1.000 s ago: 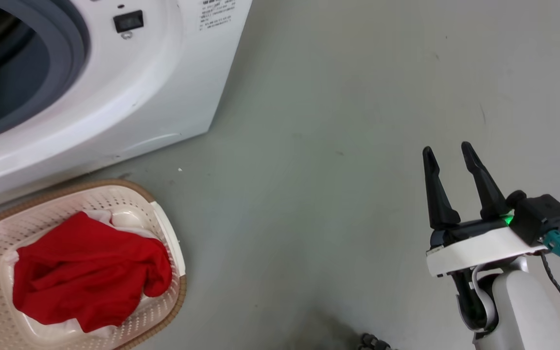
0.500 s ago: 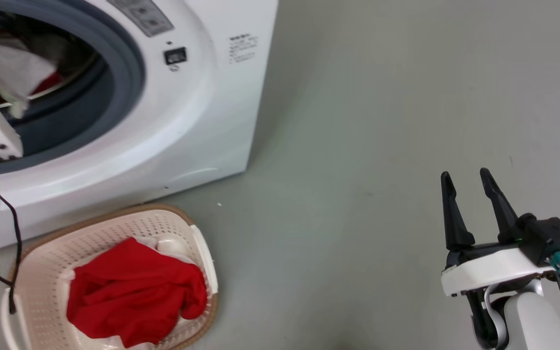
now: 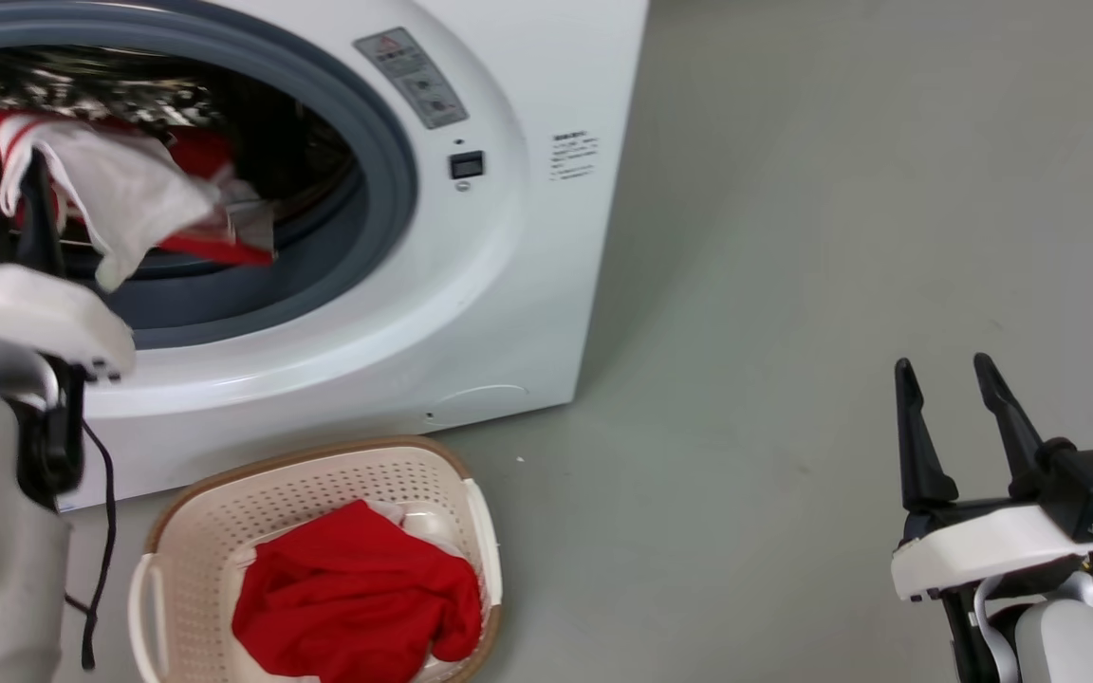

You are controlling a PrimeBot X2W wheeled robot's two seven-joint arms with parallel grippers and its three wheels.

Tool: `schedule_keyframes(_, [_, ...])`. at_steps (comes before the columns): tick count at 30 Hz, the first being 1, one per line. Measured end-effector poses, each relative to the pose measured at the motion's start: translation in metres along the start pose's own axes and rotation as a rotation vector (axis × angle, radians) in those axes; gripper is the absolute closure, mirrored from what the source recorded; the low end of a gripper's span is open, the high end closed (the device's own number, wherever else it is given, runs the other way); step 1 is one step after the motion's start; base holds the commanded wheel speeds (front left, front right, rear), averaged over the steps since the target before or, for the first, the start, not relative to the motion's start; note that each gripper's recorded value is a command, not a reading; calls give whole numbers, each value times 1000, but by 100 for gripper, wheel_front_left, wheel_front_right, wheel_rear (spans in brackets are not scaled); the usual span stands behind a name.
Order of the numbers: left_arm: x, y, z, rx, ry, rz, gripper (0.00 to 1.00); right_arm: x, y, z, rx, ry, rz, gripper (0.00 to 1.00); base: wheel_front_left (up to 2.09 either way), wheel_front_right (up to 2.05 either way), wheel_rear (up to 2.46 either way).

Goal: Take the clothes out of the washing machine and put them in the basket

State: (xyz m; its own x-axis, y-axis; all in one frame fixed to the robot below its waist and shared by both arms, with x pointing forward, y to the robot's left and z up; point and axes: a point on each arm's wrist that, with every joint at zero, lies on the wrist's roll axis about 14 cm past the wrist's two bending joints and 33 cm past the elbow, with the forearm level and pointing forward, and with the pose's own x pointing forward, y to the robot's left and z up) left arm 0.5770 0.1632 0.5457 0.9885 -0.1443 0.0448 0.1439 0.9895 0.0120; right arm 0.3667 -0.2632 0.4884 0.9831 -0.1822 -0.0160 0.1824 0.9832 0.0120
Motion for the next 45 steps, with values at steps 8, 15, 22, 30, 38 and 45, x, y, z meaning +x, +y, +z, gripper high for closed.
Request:
schedule_keyframes(8, [-73, 8, 18, -27, -74, 50, 100, -1, 23, 8, -10, 4, 71, 0, 0, 0, 0])
schedule_keyframes(15, [-126, 7, 15, -71, -74, 110, 100, -3, 38, 12, -25, 7, 116, 0, 0, 0, 0])
schedule_keyframes(22, [-159, -7, -20, -143, 30, 138, 100, 1, 54, 12, -34, 20, 163, 0, 0, 0, 0])
schedule_keyframes(30, [-189, -27, -113, -264, 283, 174, 100, 7, 62, 4, -48, 49, 185, 0, 0, 0, 0])
schedule_keyframes(38, [-200, -44, -198, -329, 497, 193, 100, 24, 63, -13, -66, 92, 181, 0, 0, 0, 0])
schedule_keyframes(45, [-185, -51, -255, -327, 640, 179, 100, 44, 61, -35, -80, 135, 172, 0, 0, 0, 0])
